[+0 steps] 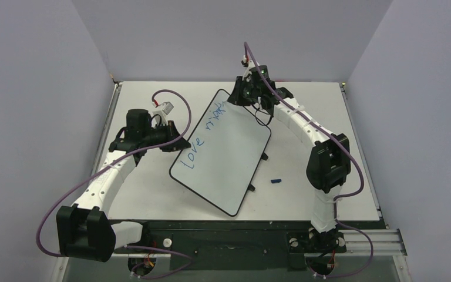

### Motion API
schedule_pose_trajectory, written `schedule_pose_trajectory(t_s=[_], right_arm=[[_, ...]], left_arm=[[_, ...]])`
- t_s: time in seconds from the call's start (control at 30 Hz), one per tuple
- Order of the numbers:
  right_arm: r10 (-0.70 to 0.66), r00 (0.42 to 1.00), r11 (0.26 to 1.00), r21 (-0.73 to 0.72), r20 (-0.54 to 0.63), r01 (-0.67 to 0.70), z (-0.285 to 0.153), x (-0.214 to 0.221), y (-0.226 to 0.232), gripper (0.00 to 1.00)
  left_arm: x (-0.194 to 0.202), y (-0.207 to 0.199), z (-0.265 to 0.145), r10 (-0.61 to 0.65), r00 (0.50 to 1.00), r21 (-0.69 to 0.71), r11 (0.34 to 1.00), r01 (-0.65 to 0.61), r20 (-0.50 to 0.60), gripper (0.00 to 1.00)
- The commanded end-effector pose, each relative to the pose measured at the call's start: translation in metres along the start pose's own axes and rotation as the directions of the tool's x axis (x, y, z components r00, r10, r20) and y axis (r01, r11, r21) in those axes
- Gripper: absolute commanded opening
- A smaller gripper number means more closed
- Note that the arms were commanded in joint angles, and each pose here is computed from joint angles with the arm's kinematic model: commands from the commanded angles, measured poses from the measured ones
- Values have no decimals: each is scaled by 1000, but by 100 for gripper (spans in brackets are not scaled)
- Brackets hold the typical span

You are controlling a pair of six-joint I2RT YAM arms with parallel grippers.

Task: Write a sentence on the whiteboard

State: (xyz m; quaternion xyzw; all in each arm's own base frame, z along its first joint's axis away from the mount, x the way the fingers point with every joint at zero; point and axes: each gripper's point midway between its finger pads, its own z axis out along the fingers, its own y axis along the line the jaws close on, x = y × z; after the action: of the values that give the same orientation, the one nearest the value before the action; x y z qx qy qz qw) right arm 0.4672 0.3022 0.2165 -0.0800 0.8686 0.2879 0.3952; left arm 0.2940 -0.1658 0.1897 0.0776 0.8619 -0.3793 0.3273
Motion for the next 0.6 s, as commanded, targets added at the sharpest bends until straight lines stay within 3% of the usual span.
schedule_pose_trajectory(t_s=[0.0,0.57], right_arm=[[4,999,1000,-4,50,-4,3,-20,4,0],[-25,1000,999,-26,20,25,-7,-3,19,0]], left_arm=[[-18,-15,-1,145,988,46,988,-147,48,0],[-19,-17,-3,150,987,48,987,-153,56,0]])
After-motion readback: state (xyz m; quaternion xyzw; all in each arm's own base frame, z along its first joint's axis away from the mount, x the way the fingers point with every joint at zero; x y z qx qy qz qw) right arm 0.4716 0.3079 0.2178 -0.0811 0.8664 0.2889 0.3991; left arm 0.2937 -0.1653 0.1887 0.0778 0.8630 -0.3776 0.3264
